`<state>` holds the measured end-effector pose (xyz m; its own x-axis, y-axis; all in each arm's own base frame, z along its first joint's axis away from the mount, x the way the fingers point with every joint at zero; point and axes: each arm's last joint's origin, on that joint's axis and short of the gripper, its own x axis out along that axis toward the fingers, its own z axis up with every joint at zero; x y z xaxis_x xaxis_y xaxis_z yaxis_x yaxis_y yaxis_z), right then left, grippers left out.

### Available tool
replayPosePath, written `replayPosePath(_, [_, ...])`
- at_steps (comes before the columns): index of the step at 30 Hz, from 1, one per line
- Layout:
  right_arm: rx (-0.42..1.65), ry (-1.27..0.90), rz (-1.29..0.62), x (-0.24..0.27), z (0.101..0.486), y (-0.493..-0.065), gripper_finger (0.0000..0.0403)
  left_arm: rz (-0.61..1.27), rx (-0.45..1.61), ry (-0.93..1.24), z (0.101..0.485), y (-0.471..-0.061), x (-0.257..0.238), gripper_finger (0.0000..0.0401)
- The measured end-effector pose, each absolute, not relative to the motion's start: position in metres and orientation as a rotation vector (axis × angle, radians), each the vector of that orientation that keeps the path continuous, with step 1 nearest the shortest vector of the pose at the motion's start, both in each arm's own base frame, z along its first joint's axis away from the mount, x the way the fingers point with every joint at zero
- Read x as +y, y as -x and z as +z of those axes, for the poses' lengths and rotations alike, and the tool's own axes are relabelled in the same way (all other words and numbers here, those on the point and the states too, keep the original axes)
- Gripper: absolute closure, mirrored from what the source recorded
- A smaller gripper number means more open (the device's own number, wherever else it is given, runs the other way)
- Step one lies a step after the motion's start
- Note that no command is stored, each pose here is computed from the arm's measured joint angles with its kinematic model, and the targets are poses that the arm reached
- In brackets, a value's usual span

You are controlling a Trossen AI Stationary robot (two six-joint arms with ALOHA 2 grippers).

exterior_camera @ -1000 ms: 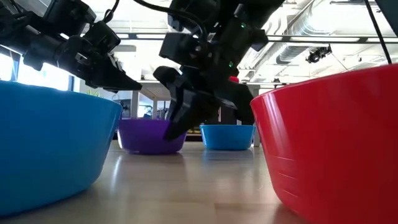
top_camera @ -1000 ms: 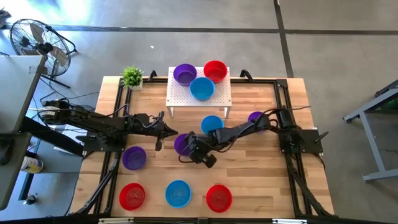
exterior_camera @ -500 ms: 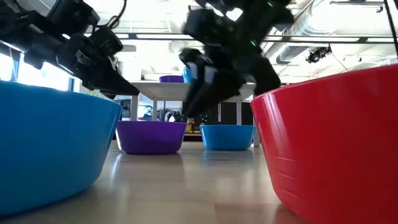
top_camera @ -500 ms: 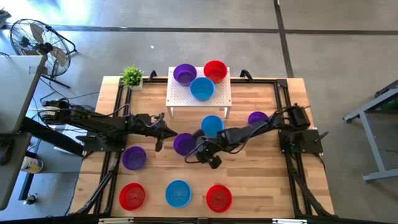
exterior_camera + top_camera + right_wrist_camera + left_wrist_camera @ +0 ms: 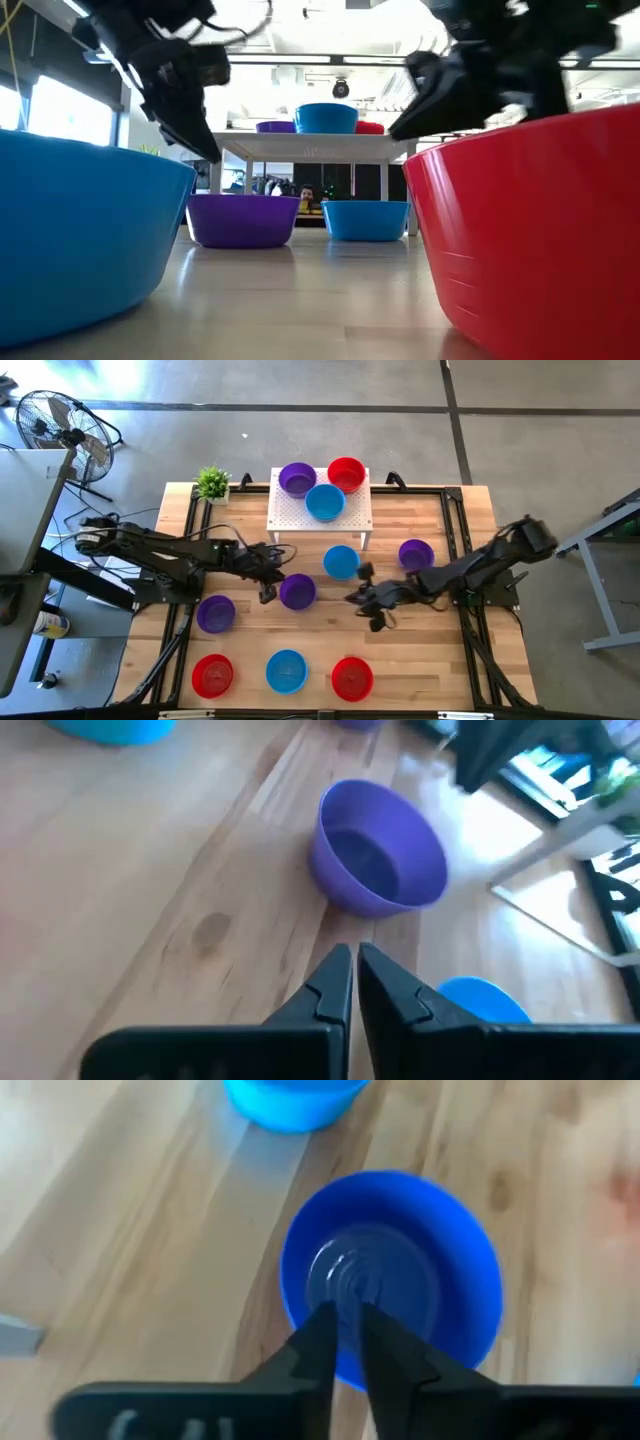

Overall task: Pick & Place Mini bowls
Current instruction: Stack the purple bowl on the purple bowl on the shelf

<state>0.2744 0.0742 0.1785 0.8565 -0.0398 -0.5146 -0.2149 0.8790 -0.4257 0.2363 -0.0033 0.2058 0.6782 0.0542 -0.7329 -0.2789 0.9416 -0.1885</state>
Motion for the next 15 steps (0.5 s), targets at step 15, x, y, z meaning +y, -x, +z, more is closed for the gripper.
replayPosePath(15, [0.348, 0.463, 0.068, 0.082, 0.195, -0.224, 0.0403, 0.255, 1.046, 0.381, 0.179, -0.274, -0.004, 0.022])
